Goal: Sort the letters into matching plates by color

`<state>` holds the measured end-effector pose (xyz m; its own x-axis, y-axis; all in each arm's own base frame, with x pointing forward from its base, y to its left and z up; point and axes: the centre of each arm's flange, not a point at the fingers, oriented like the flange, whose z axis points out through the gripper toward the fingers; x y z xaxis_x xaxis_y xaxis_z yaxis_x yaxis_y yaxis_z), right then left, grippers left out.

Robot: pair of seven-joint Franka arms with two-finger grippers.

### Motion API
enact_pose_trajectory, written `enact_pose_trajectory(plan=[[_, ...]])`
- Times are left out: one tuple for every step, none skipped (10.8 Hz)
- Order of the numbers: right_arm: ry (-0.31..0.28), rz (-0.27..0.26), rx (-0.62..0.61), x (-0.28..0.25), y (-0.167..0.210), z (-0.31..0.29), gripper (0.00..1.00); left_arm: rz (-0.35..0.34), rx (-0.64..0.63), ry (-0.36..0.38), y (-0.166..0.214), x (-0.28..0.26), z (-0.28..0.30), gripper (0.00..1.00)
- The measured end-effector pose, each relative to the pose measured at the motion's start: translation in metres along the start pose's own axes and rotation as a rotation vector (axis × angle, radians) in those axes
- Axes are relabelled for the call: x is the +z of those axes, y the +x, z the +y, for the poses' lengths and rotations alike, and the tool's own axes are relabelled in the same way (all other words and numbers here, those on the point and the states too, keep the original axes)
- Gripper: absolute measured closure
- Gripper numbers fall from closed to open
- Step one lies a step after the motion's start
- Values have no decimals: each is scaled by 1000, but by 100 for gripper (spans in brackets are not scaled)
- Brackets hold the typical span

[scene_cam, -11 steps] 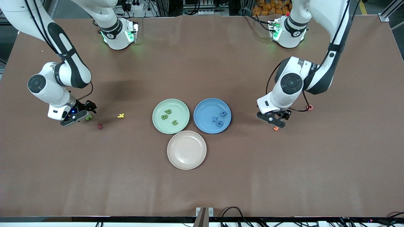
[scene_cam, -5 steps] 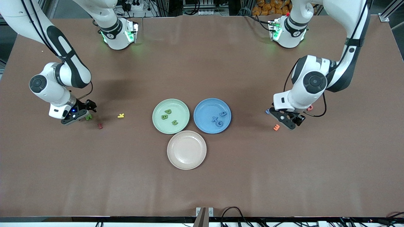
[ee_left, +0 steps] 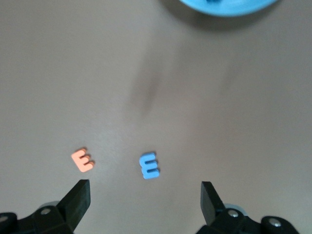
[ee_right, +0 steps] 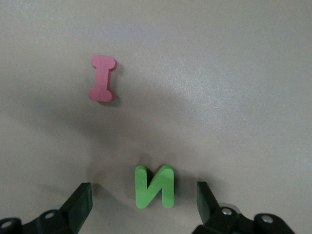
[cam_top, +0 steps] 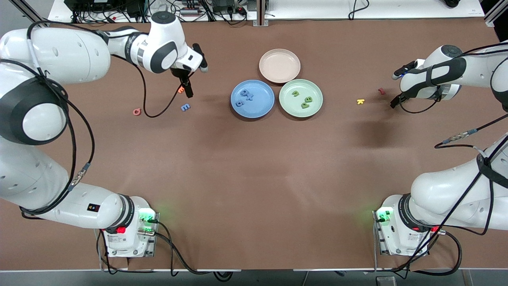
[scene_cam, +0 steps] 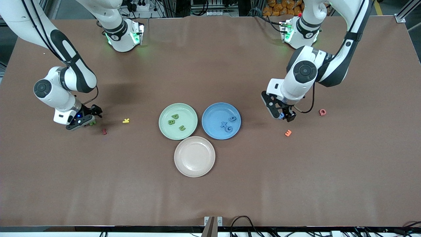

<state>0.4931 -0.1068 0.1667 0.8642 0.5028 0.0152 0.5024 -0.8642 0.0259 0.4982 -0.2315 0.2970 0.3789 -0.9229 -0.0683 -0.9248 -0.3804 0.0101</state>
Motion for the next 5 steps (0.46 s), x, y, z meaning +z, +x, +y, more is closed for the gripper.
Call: enact_pose_trajectory(plan=[[-1, 1, 0, 0, 0, 0, 6, -11, 19, -18, -10, 9, -2, 0], [-2, 2, 0, 0, 0, 0, 13, -18, 14, -41, -18, 20, -6, 0], [-2, 3, 0, 0, 0, 0, 17, -6, -3, -49, -23, 36, -12, 0], [-2, 3, 0, 0, 0, 0, 22, 16, -25, -53, -28, 57, -21, 0], [-6, 7, -1, -3, 1, 1, 37, 31, -47, -62, -33, 80, -29, 0]])
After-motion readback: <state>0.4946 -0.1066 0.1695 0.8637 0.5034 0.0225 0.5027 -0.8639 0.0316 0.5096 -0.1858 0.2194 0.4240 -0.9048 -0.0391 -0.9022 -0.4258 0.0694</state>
